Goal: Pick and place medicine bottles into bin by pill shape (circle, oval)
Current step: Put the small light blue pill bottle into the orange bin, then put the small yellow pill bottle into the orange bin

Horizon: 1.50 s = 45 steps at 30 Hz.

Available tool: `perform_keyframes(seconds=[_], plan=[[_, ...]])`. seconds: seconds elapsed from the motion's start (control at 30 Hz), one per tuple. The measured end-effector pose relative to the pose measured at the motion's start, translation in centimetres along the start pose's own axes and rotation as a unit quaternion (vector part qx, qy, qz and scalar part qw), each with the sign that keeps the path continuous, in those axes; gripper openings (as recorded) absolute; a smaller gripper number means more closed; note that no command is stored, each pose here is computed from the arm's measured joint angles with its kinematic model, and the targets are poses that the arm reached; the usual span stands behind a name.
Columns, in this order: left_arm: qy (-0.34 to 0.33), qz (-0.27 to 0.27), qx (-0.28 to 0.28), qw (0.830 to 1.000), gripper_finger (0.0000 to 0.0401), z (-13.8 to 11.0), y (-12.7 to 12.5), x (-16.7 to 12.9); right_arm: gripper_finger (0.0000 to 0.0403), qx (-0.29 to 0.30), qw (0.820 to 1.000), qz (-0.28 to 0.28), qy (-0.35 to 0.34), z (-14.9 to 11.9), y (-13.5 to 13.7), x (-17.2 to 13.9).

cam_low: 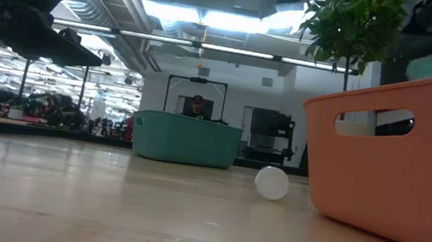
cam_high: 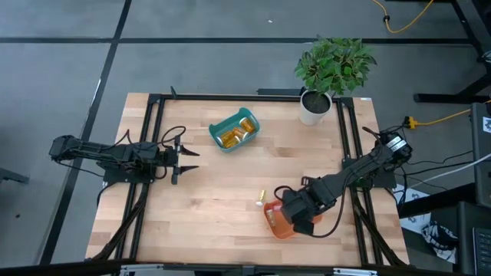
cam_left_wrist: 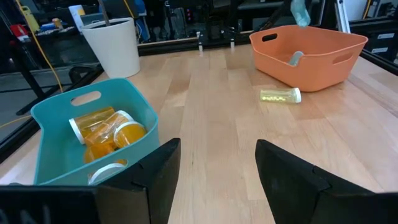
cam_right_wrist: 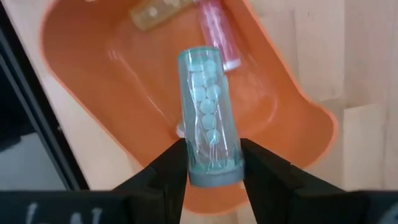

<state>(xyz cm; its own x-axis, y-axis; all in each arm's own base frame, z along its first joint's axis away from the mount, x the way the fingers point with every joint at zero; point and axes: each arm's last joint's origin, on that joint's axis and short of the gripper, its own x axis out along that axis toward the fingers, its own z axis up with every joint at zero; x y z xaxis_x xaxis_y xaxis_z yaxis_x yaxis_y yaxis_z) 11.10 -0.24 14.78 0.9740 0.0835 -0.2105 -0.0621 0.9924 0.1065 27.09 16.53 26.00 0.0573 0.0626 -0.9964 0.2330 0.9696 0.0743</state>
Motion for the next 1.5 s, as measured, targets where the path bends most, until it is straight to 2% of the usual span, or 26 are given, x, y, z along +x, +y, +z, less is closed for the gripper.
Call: perform_keyframes(seconds=[0.33,0.5,0.7,0.8,0.93,1.2,1.5], plan=[[0.000,0.000,0.000,1.000,0.0202,0.0,0.0,0.0,0.0197,-0.010,1.000,0.008,-0.015,0.3,0.2,0.0],[0.000,0.000,0.000,1.000,0.0202,0.0,0.0,0.0,0.0205,-0.071,0.994,-0.044,-0.064,0.6,-0.1,0.0],[0.000,0.000,0.000,1.000,0.0202,0.0,0.0,0.0,0.0201,-0.101,0.977,-0.121,-0.144,1.4,-0.3,-0.2],[0.000,0.000,0.000,1.000,0.0202,0.0,0.0,0.0,0.0201,-0.125,0.965,-0.137,-0.187,2.4,-0.5,-0.4],[0.000,0.000,0.000,1.000,0.0202,0.0,0.0,0.0,0.0201,-0.122,0.962,-0.119,-0.213,4.5,-1.6,-0.6],[0.000,0.000,0.000,1.000,0.0202,0.0,0.0,0.0,0.0200,-0.187,0.967,-0.048,-0.167,8.0,-5.4,-0.2],[0.000,0.000,0.000,1.000,0.0202,0.0,0.0,0.0,0.0200,-0.257,0.960,0.018,-0.105,11.4,-8.2,3.9]])
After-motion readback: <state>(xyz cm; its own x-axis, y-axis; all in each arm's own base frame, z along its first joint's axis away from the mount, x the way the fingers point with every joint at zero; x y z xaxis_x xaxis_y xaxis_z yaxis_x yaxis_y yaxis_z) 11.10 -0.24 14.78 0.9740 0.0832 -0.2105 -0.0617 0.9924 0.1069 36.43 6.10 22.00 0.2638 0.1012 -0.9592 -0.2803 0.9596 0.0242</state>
